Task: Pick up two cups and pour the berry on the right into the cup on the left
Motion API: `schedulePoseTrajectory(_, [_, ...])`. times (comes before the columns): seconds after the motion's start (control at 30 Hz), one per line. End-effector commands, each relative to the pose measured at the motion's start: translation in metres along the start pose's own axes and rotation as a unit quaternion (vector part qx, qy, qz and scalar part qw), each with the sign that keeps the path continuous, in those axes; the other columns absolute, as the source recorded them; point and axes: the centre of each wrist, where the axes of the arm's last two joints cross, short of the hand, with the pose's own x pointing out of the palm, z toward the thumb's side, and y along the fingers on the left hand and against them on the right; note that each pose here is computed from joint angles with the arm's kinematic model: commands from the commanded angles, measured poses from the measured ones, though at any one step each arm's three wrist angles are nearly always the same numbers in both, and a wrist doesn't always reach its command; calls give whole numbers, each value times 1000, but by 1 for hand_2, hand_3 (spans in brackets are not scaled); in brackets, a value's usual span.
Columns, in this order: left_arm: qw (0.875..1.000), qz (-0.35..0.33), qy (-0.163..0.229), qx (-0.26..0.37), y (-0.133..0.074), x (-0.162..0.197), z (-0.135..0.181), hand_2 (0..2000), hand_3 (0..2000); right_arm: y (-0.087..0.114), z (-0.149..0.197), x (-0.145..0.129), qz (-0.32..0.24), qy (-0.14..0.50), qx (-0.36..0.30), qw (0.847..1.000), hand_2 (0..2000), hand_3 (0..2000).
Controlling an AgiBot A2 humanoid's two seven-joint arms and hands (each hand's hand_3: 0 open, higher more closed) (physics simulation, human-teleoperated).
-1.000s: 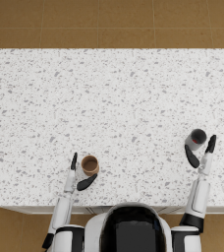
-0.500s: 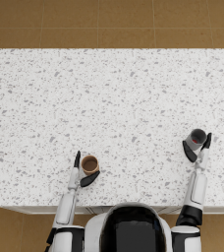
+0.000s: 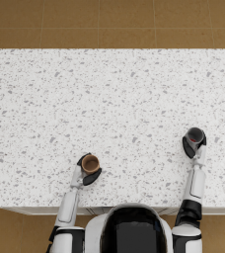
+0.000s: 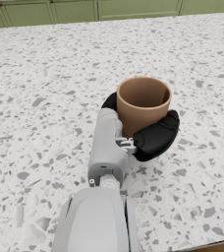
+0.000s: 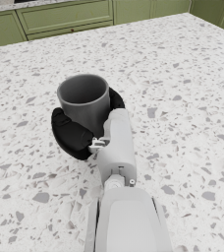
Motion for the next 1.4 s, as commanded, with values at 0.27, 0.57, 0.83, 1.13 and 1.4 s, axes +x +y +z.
schedulePoseTrajectory(0.27, [992,-60,-24,109,17,39,55,2000,1280,60,86,73,176,19,-195,965,2000,1280])
schedulePoseTrajectory(0.57, [981,-85,34,173,46,75,87,2000,1280,87,122,119,252,79,-289,920,2000,1280])
schedulePoseTrajectory(0.83, [970,-81,146,176,57,88,84,2000,1280,93,145,131,220,177,-356,891,2000,1280])
schedulePoseTrajectory(1.13, [966,-80,162,184,73,97,93,2000,1280,103,164,145,175,282,-419,845,2000,1280])
schedulePoseTrajectory(1.4, [964,-89,159,192,79,106,99,2000,1280,116,171,149,124,377,-456,797,2000,1280])
